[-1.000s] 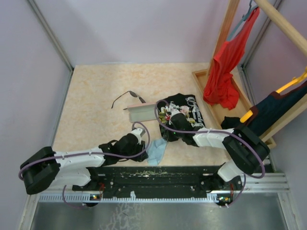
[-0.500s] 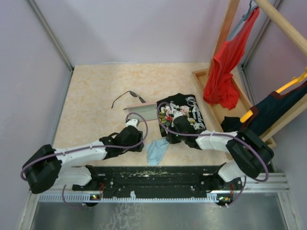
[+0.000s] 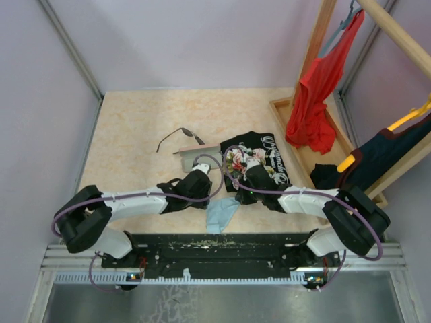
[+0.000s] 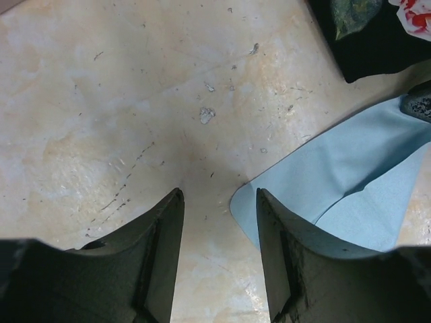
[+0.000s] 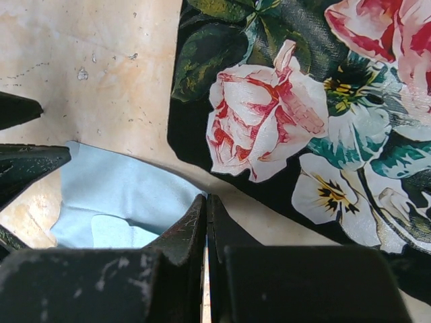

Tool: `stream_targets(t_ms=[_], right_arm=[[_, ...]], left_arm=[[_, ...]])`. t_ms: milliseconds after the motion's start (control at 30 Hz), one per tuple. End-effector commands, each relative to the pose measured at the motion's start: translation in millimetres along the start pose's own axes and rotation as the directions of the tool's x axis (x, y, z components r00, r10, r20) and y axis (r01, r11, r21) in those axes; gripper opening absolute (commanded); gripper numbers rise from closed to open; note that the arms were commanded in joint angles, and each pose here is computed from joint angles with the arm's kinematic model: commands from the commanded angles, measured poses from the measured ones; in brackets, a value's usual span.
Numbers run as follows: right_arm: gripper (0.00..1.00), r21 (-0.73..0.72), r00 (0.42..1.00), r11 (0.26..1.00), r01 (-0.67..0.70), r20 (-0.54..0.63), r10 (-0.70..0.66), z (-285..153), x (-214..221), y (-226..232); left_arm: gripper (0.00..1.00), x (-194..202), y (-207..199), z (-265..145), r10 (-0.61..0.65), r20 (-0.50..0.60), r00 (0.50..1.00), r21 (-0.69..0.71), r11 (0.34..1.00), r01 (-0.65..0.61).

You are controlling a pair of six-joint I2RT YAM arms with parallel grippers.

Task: Organize the sunglasses
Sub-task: Adjust the glasses cleaning cloth at the center of the board.

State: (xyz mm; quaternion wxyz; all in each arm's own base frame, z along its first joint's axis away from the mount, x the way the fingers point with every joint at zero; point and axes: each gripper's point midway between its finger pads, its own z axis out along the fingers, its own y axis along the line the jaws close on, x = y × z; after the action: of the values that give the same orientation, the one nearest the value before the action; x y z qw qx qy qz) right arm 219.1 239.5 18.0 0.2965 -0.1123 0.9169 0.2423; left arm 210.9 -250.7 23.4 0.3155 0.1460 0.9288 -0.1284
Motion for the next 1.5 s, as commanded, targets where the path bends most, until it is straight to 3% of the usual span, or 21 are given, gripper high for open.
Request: stream_targets(t_ms=[0, 533, 933, 1233, 1467], right_arm=[[0.0, -0.013, 0.999, 1.0, -0.01, 0.04, 0.01, -1.8, -8.7, 1.8], [0.0, -0.021, 0.999, 1.0, -0.011, 0.032, 0.012, -1.0, -4.6, 1.8], [0.0, -0.014, 0.999, 1.0, -0.011, 0.033, 0.012, -1.8, -5.0, 0.6], [0.0, -0.009, 0.999, 1.0, -0.012, 0.033, 0.012, -1.6, -3.3, -1.0], [0.0, -0.011, 0.999, 1.0, -0.014, 0.032, 0.014, -1.4, -3.2, -0.8]], left_arm=[[0.53, 12.4, 1.2, -0.5, 0.051, -0.044, 0.998, -0.007, 0.999, -0.051], [0.45, 55.2, -0.7, 3.2, 0.118, -0.142, 0.983, -0.084, 0.988, -0.131], [0.31, 70.4, 2.9, 1.0, 0.11, -0.176, 0.978, -0.088, 0.988, -0.127], [0.38, 82.4, 0.0, -7.0, 0.114, -0.207, 0.972, -0.102, 0.985, -0.137], [0.36, 87.1, 8.6, -9.3, 0.091, -0.229, 0.969, -0.158, 0.979, -0.129]])
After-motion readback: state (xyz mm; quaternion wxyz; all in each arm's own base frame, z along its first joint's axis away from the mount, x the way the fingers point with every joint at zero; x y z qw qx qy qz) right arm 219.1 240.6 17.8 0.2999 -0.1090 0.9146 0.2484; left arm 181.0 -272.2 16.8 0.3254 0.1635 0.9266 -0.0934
